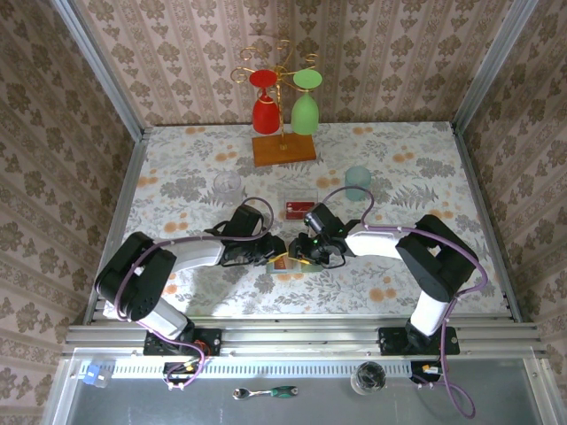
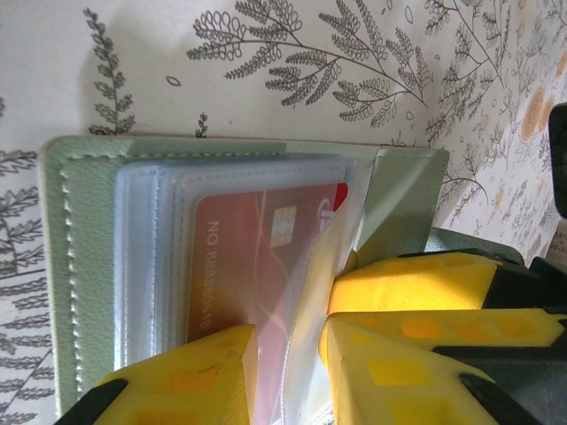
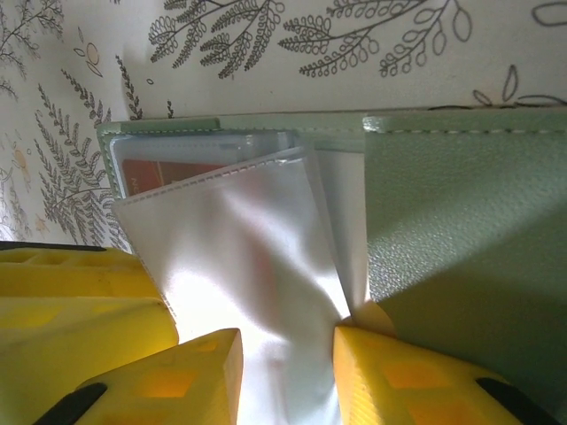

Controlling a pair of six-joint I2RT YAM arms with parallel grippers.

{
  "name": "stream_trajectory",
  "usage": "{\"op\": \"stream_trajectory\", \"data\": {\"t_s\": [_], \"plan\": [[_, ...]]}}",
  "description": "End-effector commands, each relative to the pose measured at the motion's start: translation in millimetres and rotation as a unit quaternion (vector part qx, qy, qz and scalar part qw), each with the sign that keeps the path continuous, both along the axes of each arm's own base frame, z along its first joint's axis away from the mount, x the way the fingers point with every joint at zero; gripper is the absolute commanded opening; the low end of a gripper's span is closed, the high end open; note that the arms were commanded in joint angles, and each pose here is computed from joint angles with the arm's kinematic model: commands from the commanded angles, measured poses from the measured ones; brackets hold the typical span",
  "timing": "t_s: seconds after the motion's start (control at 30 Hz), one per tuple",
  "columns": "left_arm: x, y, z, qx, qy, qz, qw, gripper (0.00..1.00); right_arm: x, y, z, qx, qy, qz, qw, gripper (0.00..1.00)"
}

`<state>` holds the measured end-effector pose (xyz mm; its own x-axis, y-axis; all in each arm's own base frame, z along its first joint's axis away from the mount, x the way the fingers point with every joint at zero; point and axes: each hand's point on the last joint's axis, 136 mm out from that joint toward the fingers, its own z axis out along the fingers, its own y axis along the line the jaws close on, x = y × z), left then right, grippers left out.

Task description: Take the credit cards out of the card holder

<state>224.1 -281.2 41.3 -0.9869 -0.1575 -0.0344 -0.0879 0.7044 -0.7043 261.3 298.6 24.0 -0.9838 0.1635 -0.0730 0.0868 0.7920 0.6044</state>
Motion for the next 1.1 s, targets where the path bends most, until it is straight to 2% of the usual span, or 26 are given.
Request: {"op": "stream_trajectory", "data": {"t_s": [0.0, 0.17, 0.57, 0.77, 1.07], "plan": [[3.1, -4.8, 4.5, -0.004, -0.005, 0.005, 1.000, 0.27, -4.4, -5.1, -2.0, 0.004, 0.012, -0.011, 1.000, 0.31], [6.3, -11.8, 12.0, -0.022, -0.010, 0.004, 1.000, 0.23, -4.9, -6.8, 3.1, 0.016, 0.007, -0.021, 1.000, 0.28], [9.3, -24.5, 31.4, -0.032, -0.023, -0.009, 0.999, 0.22, -1.6, -32.8, 40.1, 0.010, -0.037, -0.045, 0.998, 0.30], [9.2, -36.9, 30.2, -0.027, -0.021, -0.026, 0.999, 0.18, -1.1, -48.4, 49.2, 0.009, -0.049, -0.059, 0.997, 0.30], [13.1, -67.0, 25.9, -0.035, -0.015, -0.047, 0.998, 0.21, -6.8, -68.8, 58.8, 0.004, -0.064, -0.075, 0.995, 0.30]]}}
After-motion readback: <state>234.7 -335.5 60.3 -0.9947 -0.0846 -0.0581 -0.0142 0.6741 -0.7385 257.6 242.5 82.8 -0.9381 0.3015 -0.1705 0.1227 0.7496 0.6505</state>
